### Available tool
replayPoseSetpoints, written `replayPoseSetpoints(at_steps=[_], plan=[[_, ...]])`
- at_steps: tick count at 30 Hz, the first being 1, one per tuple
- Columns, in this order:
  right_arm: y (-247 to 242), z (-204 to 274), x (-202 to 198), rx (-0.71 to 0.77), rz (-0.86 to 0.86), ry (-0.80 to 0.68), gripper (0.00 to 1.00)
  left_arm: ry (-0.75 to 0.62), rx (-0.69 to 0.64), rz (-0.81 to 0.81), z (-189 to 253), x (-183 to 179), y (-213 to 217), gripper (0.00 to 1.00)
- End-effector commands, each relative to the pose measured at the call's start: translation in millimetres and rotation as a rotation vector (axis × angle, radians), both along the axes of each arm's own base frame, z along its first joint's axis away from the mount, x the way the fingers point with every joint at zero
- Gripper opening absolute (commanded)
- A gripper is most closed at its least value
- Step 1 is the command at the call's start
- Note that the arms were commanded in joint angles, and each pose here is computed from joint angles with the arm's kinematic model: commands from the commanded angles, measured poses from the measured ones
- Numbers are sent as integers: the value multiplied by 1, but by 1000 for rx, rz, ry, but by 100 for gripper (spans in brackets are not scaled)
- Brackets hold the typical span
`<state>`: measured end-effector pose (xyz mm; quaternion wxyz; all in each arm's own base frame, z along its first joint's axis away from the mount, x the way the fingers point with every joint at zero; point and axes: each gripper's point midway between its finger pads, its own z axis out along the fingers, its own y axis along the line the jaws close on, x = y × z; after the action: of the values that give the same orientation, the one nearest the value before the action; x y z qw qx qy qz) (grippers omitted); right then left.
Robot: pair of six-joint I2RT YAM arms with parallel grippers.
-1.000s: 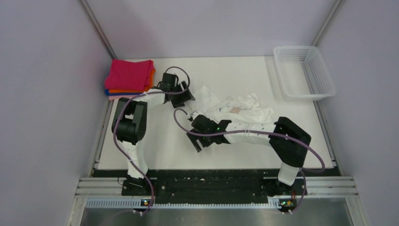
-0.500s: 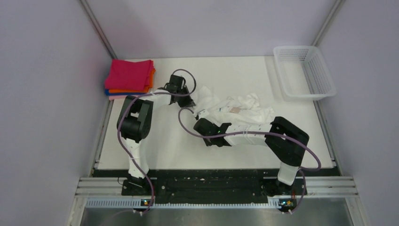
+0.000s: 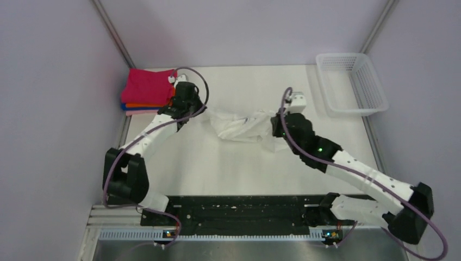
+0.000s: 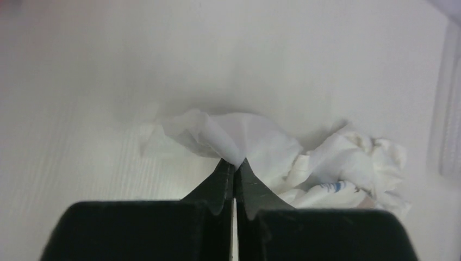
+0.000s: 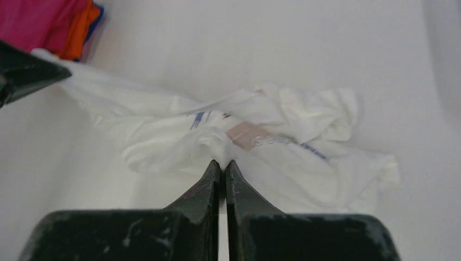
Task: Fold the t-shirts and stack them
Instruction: Flatten out the tshirt
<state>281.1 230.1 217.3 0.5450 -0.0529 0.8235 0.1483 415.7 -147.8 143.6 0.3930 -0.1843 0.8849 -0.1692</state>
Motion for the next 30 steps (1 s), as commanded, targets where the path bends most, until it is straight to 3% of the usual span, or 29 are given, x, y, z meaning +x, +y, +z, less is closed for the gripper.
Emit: replayPoseSetpoints(at_steps=[1, 7, 12, 21, 30], plan=[[-67, 60, 14, 75, -168, -168, 0, -230, 77, 165, 78, -3, 43, 0], [-139, 148, 10, 26, -368, -377, 0, -506, 114, 276, 180, -31, 82, 0], [-163, 231, -9, 62, -402, -540, 0, -710, 157, 394, 274, -76, 121, 0], [-151, 371, -86, 211, -46, -826, 0, -1111, 51, 242, 429, -180, 124, 0], [-140, 427, -167, 311, 283, -946, 0, -1381, 7, 52, 514, -279, 117, 0]])
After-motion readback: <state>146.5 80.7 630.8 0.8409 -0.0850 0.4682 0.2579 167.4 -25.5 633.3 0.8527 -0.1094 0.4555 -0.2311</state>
